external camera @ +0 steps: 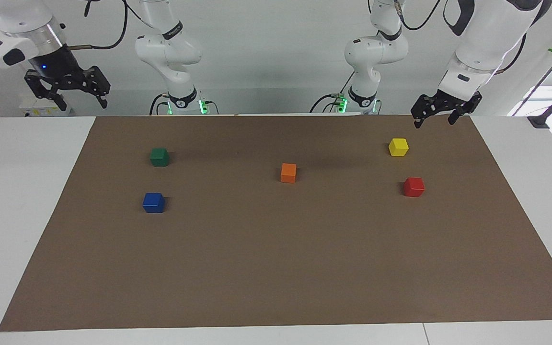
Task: Transfer red block to right arm and stack on blue block
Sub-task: 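Grasp the red cube with the left gripper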
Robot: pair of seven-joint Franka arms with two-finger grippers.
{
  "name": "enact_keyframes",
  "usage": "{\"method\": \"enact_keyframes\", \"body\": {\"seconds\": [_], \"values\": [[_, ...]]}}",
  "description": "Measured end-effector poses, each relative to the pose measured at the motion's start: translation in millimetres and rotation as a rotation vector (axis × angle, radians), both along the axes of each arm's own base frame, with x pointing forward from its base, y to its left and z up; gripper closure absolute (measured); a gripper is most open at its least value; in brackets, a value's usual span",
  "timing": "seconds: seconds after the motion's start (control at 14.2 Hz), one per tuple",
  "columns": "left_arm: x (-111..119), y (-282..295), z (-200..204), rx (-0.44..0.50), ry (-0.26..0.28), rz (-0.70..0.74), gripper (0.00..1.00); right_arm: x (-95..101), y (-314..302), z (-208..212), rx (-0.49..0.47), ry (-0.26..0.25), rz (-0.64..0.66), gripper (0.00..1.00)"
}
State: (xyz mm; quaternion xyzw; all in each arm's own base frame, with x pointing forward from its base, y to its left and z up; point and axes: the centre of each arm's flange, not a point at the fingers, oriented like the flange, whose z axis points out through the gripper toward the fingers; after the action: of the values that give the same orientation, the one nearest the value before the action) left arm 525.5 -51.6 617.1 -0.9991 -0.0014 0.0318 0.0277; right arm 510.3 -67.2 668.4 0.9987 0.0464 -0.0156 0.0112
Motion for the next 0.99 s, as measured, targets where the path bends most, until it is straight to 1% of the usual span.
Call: {"method": "enact_keyframes", "body": {"seconds": [0.28,0.35,0.42,0.56,0.63,0.78,0.92,0.99], "values": [[1.1,3.4,-0.9,-0.001,-0.009,0.006,0.0,1.2,-0.9,1.0,-0.001,-0.012,-0.001,0.0],[2.5,4.4,-5.2,-0.001,-0.026,0.008,0.0,1.2,-1.3,1.1,-0.001,-0.012,-0.002,0.0],[4.3,8.2,-14.7,-0.002,-0.058,0.014,0.0,1.2,-1.4,1.1,-0.001,-0.013,-0.002,0.0],[1.2,25.9,-50.6,0.002,-0.124,0.031,0.0,1.5,0.3,1.1,-0.002,-0.013,0.001,0.0],[-3.3,35.0,-72.4,0.006,-0.135,0.027,0.0,1.6,1.4,1.1,-0.002,-0.013,0.003,0.0],[-11.3,49.4,-107.6,0.009,-0.126,-0.003,0.0,2.3,2.8,1.3,-0.002,-0.017,0.006,0.0],[-11.9,61.7,-133.0,0.007,-0.123,-0.069,0.0,3.2,4.1,1.0,-0.003,-0.022,0.009,0.0],[-10.6,68.4,-149.2,0.004,-0.11,-0.088,0.0,3.3,4.8,0.7,-0.003,-0.021,0.016,0.0]]}}
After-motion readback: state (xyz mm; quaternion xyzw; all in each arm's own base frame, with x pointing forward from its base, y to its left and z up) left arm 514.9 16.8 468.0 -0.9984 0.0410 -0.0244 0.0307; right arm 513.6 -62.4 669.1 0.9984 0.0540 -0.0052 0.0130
